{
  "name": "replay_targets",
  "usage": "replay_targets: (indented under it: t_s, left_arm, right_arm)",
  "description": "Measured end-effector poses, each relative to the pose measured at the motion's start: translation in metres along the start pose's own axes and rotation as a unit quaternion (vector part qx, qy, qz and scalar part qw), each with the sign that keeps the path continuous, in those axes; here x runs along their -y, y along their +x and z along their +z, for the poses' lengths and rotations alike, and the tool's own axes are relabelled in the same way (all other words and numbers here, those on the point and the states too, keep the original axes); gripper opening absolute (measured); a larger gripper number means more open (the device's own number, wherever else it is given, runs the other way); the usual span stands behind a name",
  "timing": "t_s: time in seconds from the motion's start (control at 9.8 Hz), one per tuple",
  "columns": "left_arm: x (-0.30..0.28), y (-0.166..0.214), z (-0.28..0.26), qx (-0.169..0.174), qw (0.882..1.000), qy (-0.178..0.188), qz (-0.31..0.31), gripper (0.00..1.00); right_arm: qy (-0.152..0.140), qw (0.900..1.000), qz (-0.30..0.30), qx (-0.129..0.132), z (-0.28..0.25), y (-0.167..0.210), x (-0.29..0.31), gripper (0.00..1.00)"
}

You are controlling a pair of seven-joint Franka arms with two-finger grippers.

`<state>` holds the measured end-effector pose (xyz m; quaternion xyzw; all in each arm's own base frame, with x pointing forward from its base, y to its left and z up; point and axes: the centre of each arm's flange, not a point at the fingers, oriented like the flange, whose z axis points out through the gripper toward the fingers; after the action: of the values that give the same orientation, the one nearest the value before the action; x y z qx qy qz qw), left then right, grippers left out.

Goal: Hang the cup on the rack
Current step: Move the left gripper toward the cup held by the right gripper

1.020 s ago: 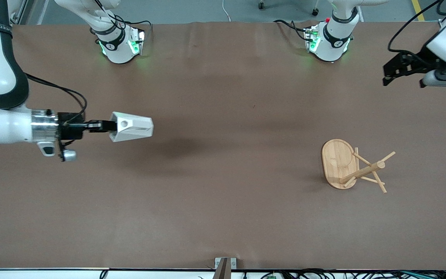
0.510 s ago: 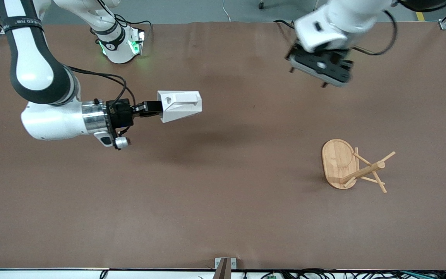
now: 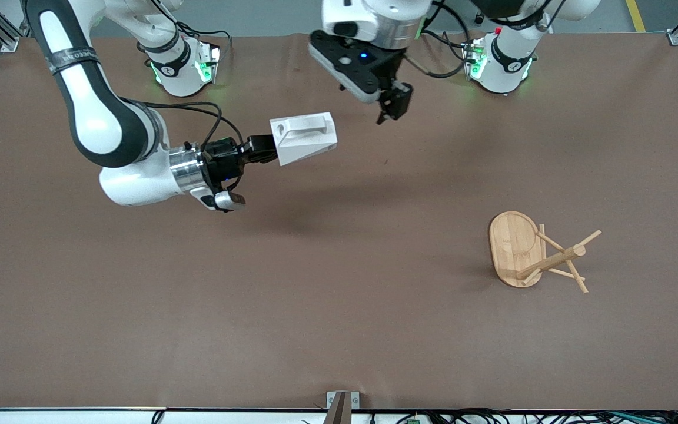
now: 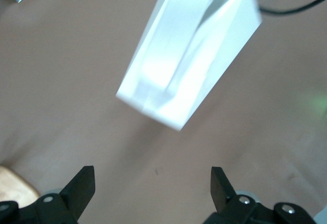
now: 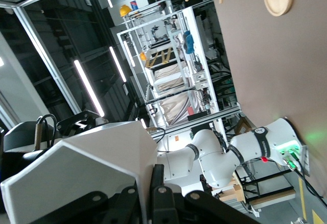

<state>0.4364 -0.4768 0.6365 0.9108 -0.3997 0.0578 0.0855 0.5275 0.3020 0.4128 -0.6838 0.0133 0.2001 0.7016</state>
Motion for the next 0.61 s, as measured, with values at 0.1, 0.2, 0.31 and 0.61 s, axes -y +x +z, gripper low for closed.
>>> replay_targets:
  t_s: [0.1, 0.2, 0.31, 0.61]
  left_arm:
    - [-0.01, 0.004, -0.001, -0.016, 1.0, -0.002, 0.01, 1.0]
    - [-0.02, 0.006, -0.004, -0.026, 0.999, -0.004, 0.019, 1.0]
    - [-0.024, 0.007, -0.008, -0.032, 0.999, -0.004, 0.038, 1.0]
    - [-0.015, 0.012, -0.017, -0.058, 0.994, 0.003, 0.095, 1.0]
  right_arm:
    - [0.005, 1.0, -0.002, 0.003, 0.005, -0.002, -0.005, 0.05]
    - [0.006, 1.0, -0.002, 0.004, 0.007, -0.003, -0.006, 0.05]
    - [0.006, 1.0, -0.003, 0.004, 0.007, -0.003, -0.006, 0.05]
    - [0.007, 1.0, -0.005, 0.005, 0.008, -0.003, -0.006, 0.05]
